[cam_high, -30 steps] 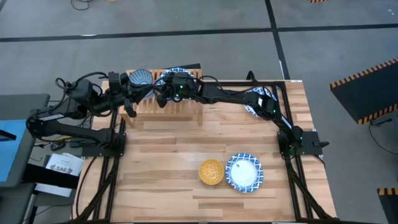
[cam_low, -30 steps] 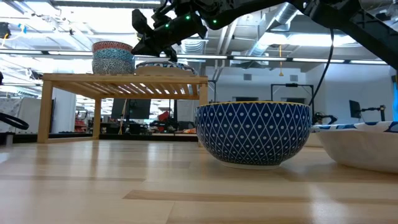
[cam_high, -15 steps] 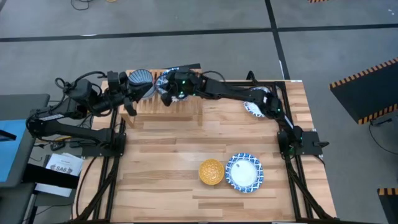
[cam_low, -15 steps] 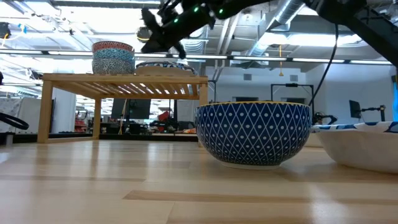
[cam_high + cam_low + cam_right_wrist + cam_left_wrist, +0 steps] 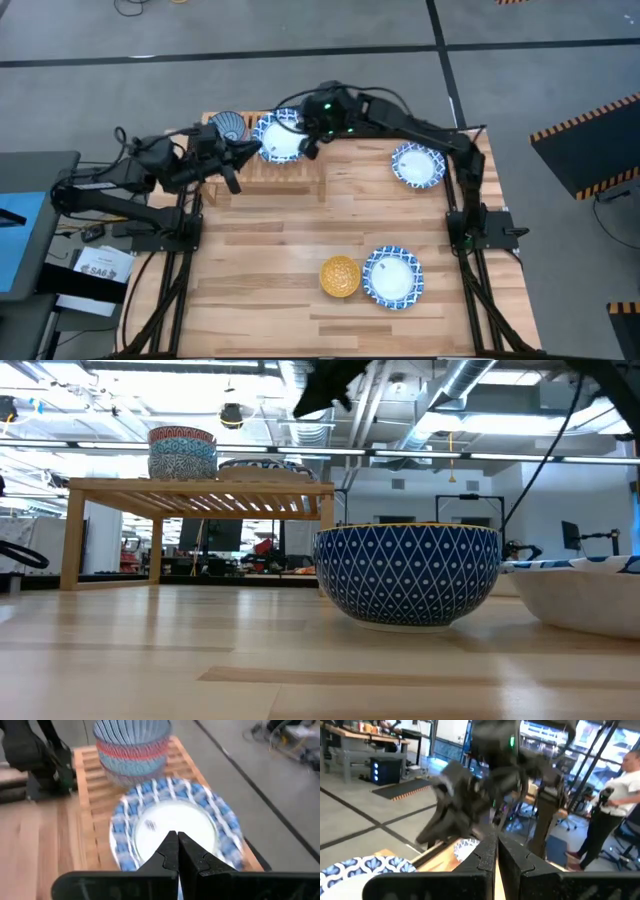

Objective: Place and stack bowls onto a shelf
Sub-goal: Stack the small blue bowl on top of the small orange bowl on the shelf

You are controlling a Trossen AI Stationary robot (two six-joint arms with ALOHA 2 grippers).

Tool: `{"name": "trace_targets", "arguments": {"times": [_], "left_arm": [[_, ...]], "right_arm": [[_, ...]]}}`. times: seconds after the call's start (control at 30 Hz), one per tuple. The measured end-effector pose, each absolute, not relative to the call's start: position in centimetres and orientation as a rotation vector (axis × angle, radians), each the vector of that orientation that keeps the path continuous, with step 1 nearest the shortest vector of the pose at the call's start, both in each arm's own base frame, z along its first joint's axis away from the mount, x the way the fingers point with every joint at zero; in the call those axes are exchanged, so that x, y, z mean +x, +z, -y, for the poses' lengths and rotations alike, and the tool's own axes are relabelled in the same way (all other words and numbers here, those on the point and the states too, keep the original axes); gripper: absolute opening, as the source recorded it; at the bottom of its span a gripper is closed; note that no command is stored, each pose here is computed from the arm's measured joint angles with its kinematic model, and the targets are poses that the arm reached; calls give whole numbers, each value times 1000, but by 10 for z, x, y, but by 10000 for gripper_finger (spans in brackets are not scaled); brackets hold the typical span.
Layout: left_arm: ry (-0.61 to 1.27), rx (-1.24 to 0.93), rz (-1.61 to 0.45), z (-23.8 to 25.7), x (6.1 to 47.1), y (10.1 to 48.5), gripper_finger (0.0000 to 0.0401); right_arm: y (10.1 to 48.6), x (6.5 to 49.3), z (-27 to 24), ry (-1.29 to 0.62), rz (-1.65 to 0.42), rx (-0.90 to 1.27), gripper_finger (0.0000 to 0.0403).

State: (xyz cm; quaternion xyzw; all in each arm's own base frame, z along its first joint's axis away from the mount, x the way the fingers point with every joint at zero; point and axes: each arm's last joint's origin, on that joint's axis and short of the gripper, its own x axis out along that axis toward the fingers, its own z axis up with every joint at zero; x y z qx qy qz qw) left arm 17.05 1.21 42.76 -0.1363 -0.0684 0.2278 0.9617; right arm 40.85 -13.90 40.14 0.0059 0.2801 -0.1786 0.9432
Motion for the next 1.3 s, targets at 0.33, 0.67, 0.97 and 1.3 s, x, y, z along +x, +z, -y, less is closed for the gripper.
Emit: {"name": "trace_targets", "arguments": {"times": [0.33, 0.67, 0.97, 1.3], "left_arm": [[634, -349, 26, -7, 199, 420, 0], [902, -241, -667, -11, 270, 404, 0], [905, 81, -1117, -9, 318, 367, 0], [895, 239, -1209, -22, 322, 359, 0]], "right_arm": [[390, 312, 116, -437, -522, 110, 17], [347, 256, 88, -505, -439, 285, 18], [340, 259, 78, -473, -460, 290, 19], [335, 264, 76, -478, -471, 346, 20]]}}
